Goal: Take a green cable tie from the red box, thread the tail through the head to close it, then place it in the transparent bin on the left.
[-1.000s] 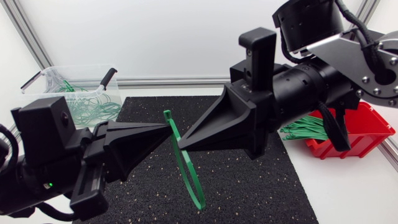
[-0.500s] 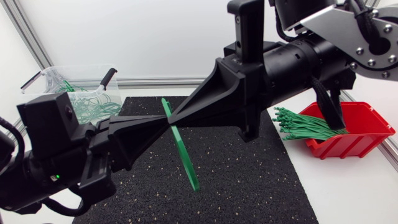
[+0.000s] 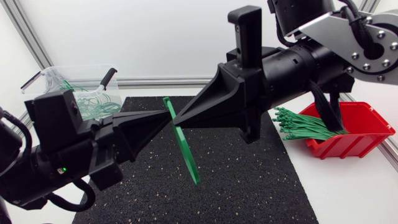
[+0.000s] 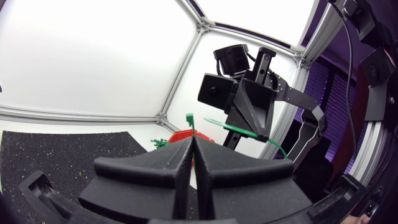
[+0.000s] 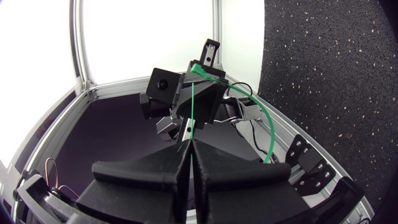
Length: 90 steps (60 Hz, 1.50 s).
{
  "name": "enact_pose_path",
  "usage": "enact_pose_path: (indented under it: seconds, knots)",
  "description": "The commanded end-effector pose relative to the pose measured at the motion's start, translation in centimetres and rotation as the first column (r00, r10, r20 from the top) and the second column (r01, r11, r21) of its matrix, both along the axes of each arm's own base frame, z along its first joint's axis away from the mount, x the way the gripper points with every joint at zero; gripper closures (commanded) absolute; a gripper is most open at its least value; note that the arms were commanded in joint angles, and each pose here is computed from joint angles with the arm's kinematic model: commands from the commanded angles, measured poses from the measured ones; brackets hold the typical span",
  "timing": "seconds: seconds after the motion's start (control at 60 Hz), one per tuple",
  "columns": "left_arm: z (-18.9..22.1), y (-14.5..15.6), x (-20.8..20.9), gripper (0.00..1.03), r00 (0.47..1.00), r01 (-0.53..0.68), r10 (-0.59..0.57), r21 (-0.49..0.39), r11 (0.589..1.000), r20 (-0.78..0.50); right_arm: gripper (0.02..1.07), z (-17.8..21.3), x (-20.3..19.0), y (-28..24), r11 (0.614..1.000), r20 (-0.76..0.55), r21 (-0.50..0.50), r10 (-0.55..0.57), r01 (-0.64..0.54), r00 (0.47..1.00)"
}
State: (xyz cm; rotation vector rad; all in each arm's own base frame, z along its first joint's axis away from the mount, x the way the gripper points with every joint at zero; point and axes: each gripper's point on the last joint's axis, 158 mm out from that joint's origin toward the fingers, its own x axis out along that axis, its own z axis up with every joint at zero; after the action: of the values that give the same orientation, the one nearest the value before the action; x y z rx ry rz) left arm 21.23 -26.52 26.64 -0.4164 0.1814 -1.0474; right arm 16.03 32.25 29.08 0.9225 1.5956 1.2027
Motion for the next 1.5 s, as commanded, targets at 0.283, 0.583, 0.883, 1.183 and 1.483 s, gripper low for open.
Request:
enact_pose_path:
  seconds: [0.283,0.583,0.883,1.183,1.483]
  knots:
    - [1.5,-0.3,-0.4,1.00,1.000,0.010,-0.010,-0.037,0.999,0.010,1.01,-0.4,0.0,-0.5,1.000,-0.025,-0.004,-0.016,0.016,1.000]
    - [1.1,-0.3,-0.7,1.00,1.000,0.013,-0.014,-0.034,0.999,-0.003,1.01,-0.2,-0.1,-0.6,1.000,-0.017,0.002,-0.017,0.017,1.000]
    - [3.6,-1.5,-2.9,1.00,0.999,0.040,-0.039,-0.058,0.998,0.024,1.01,2.0,-1.9,-1.5,0.999,0.031,0.032,-0.013,0.012,0.999]
    - [5.8,-2.2,-3.6,1.00,0.997,0.049,-0.045,-0.077,0.996,0.057,1.01,3.3,-3.7,-2.6,0.999,0.065,0.046,-0.021,0.018,0.998]
    - [5.7,-2.8,-3.3,1.00,0.997,0.051,-0.047,-0.067,0.996,0.061,1.01,2.3,-3.7,-2.3,0.999,0.042,0.030,-0.012,0.011,0.999]
